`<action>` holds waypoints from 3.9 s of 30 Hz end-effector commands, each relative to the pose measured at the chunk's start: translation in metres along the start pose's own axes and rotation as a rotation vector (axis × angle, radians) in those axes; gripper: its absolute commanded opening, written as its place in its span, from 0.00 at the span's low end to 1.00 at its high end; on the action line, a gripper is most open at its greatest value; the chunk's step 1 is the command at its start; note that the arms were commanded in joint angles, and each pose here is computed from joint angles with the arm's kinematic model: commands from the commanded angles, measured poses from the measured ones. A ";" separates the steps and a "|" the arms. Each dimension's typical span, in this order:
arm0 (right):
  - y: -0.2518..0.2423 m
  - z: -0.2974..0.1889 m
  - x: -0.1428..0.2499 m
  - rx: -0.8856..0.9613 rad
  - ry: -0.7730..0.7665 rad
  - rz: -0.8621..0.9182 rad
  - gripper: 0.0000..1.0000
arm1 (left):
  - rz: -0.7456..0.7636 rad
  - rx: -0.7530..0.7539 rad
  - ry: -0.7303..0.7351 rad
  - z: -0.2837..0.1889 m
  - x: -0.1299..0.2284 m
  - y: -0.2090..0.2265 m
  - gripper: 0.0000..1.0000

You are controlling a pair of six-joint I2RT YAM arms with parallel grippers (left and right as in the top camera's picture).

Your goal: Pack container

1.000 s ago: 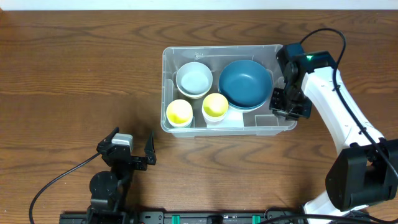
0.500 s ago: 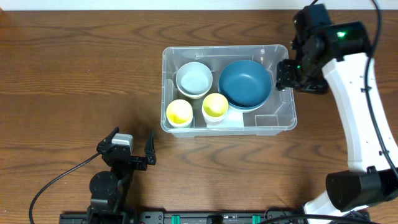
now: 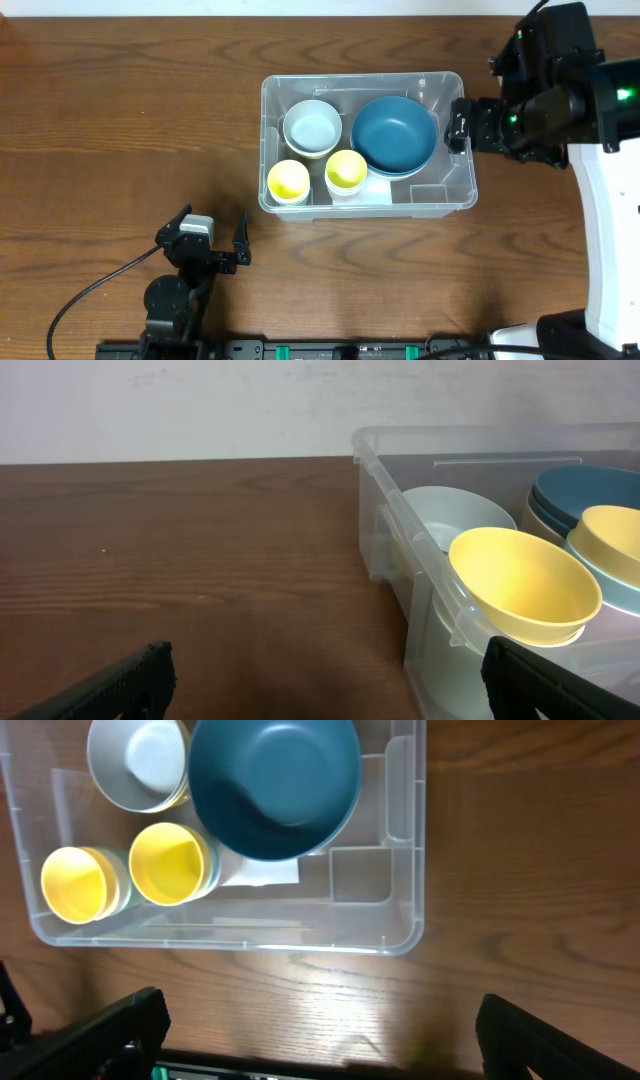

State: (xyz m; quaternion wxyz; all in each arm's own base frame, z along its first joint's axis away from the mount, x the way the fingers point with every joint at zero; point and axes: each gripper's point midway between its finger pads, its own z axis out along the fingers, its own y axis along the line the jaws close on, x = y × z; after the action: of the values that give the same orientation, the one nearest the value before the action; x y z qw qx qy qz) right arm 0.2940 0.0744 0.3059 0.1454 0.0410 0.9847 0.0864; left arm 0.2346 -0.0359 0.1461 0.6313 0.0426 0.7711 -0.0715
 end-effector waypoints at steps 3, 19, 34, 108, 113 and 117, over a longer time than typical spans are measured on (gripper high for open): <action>0.002 -0.002 -0.001 -0.019 -0.003 0.002 0.99 | -0.002 0.015 0.047 0.001 0.015 -0.002 0.98; -0.046 -0.053 -0.072 0.124 -0.704 -0.008 0.99 | -0.002 0.015 0.047 0.001 0.015 -0.002 0.98; -0.115 -0.005 0.041 0.129 -1.141 0.103 0.99 | -0.002 0.015 0.047 0.001 0.015 -0.002 0.98; -0.114 0.118 0.077 0.140 -1.181 -0.204 0.99 | -0.002 0.015 0.047 0.001 0.015 -0.002 0.98; -0.115 0.123 0.079 0.140 -1.160 -0.203 0.99 | -0.002 0.015 0.047 0.001 0.015 -0.002 0.98; -0.115 0.123 0.079 0.140 -1.160 -0.203 0.99 | -0.002 0.015 0.047 0.001 0.015 -0.002 0.98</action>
State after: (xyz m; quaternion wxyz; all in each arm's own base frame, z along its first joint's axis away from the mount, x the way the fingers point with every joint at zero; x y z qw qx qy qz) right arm 0.2481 -0.0102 0.1474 0.6632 -0.0082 0.7475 -0.0359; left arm 0.2344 -0.0359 0.1459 0.6304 0.0424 0.7718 -0.0717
